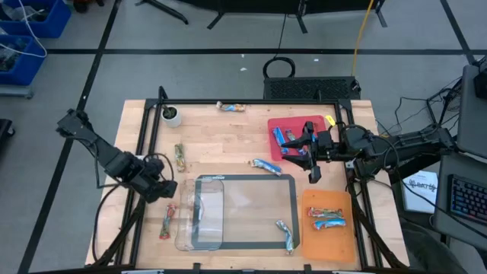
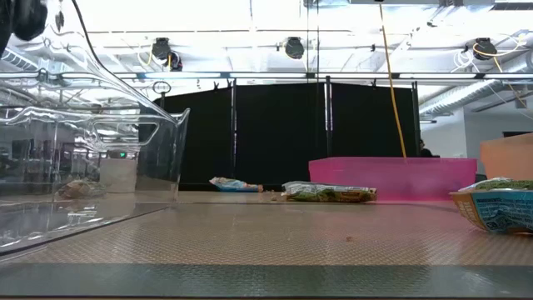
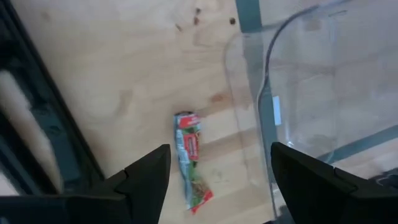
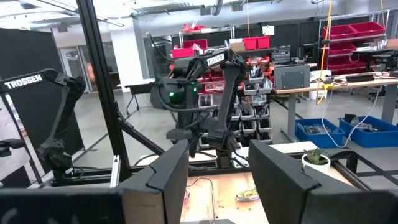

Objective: Pick and place Granola Bars by type
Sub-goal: Put the red granola bar into the orange bin

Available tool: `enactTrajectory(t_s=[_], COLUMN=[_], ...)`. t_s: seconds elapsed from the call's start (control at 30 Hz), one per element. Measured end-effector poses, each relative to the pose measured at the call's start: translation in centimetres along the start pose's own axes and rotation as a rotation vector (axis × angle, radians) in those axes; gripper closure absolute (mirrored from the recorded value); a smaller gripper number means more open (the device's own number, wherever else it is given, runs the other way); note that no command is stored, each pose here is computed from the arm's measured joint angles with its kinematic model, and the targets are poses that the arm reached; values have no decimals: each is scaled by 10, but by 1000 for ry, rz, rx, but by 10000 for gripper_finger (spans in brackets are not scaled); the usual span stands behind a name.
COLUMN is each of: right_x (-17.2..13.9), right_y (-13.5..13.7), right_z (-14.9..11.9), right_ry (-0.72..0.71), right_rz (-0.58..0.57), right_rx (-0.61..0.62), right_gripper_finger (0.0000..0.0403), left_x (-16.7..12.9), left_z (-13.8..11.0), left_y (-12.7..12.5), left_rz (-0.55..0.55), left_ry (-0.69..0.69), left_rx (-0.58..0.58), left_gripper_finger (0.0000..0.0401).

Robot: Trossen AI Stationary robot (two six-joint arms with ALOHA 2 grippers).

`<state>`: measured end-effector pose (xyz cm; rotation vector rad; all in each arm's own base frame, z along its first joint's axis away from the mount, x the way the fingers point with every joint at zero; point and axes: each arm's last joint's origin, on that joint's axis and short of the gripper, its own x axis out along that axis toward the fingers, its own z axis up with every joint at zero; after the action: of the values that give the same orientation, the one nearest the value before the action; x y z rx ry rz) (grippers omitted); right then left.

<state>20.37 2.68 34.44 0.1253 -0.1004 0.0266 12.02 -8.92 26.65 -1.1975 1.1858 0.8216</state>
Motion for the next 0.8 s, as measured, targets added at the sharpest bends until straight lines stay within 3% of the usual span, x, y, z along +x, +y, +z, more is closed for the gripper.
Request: enactTrajectory(t_s=[0.8], right_x=[0], right_y=[0], right_z=[0], right_ry=[4], right_rz=[-2], right_rx=[0], right_gripper_finger=[238], left_x=[49], left_z=[-65], left_y=[10], left_rz=[56], left_ry=[55], left_rx=[-80], left_gripper_finger=[116])
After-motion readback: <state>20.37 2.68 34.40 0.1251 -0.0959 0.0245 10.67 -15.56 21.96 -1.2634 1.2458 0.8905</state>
